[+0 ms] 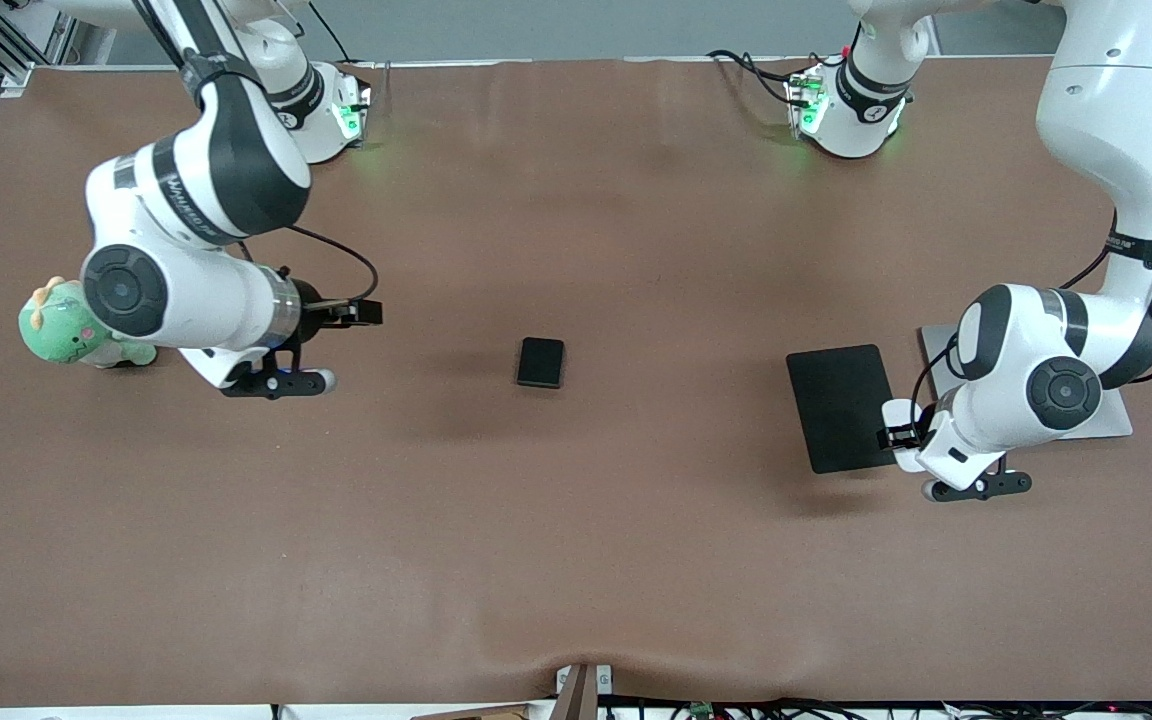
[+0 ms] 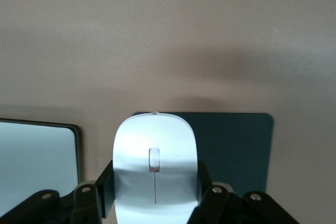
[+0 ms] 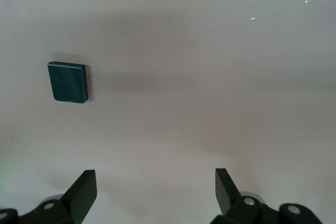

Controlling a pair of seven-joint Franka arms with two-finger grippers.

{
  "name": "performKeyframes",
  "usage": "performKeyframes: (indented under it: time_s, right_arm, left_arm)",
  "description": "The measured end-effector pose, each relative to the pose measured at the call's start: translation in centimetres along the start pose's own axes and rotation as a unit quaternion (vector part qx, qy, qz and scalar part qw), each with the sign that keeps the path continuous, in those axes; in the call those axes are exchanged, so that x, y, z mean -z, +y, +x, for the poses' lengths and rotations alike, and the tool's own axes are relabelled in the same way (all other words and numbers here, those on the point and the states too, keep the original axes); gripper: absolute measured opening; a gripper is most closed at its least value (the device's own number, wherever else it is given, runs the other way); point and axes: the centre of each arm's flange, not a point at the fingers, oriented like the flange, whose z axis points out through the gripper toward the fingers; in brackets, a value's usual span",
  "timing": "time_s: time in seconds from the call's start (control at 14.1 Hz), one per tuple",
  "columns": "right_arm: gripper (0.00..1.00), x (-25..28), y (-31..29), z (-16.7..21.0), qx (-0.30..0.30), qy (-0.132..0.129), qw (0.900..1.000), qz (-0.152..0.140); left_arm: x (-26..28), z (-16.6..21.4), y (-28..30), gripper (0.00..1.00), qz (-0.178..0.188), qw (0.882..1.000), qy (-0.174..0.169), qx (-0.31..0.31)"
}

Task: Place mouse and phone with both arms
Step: 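Lower the mouse onto the pad while the right gripper descends to the phone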

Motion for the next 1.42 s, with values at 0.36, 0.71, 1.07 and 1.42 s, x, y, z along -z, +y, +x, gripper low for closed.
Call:
performKeyframes:
  time_s: [0.36,0.71,1.07,1.42]
  right_arm:
    - [1.0,-3.5,-4.1,0.8,-0.002,0.011,1.0,-0.006]
    - [1.0,-8.8,-10.1,1.2,-0.008,0.029,0.999,-0.011]
    - [1.0,-12.8,-13.5,1.7,-0.016,0.048,0.999,-0.008]
    - [1.0,-17.6,-16.7,1.8,-0.023,0.064,0.998,-0.006]
  left_arm:
    - [-1.6,-0.4,0.7,0.61,-0.002,1.0,-0.013,-0.005]
    - [-4.4,-2.1,1.9,0.61,-0.01,1.0,-0.01,-0.01]
    - [-5.3,-3.5,3.9,0.61,-0.016,1.0,-0.019,-0.001]
    - [-6.2,-4.1,4.0,0.61,-0.019,1.0,-0.02,-0.002]
